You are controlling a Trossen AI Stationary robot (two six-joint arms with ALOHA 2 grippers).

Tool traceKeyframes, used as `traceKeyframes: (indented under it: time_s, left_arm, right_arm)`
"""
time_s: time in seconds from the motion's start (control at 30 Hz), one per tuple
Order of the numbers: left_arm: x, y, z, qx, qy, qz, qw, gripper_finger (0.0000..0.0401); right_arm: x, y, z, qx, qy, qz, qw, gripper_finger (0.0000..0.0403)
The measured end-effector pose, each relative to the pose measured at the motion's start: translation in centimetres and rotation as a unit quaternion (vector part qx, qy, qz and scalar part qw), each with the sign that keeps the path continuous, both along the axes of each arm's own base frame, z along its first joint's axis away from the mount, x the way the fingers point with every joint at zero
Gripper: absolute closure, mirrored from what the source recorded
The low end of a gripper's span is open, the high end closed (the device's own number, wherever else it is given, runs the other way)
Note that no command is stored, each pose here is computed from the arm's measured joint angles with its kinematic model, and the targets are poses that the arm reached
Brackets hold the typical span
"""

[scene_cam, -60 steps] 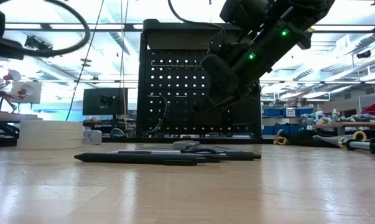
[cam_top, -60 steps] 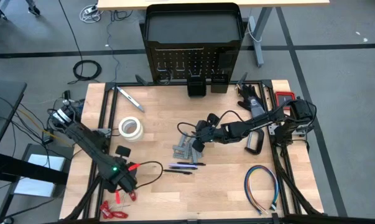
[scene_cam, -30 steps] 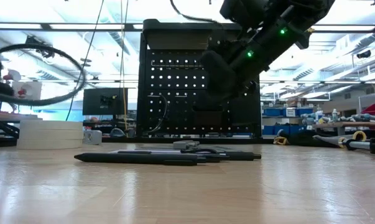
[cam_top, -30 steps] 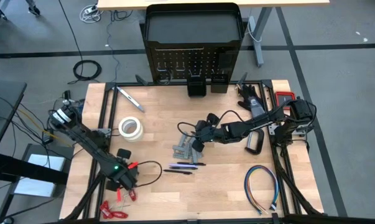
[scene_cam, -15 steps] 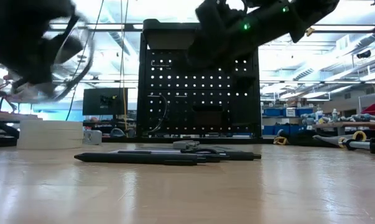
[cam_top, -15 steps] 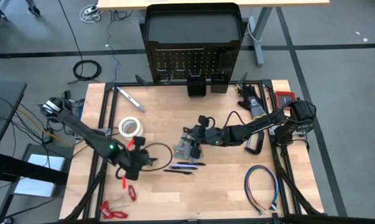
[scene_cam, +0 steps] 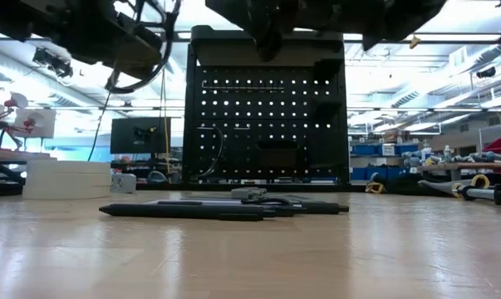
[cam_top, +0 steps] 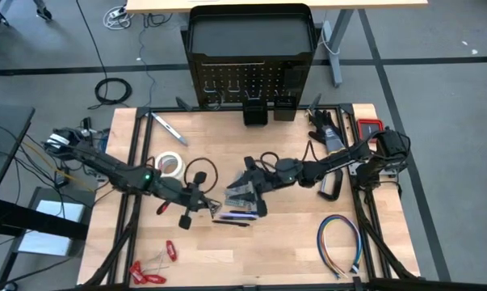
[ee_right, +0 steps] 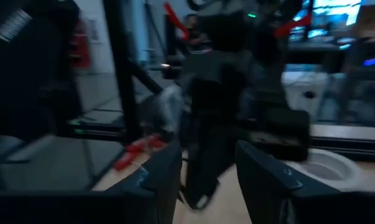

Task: Hang tools onto peg board
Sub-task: Hang the black safety glasses on the peg board

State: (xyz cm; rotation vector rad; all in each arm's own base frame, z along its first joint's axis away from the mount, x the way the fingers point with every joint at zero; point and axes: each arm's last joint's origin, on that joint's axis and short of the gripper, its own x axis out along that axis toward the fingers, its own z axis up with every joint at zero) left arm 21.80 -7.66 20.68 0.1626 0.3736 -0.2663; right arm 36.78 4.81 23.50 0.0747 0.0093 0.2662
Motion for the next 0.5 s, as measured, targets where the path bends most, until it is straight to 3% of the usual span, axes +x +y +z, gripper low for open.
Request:
traceKeyframes:
  time_s: [0.27,0.5]
  left_arm:
    - [1.4,0.9,-1.0,-0.010,-0.009,-0.016,1.000,0.0396]
    - [2.0,1.4,-1.3,-0.020,-0.014,-0.027,0.999,0.0396]
  right_arm:
    - [1.3,-1.6,0.9,0.018,0.029,0.081,0.996,0.0236]
    - [3.5,-1.9,-1.0,0.062,0.077,0.182,0.978,0.0237]
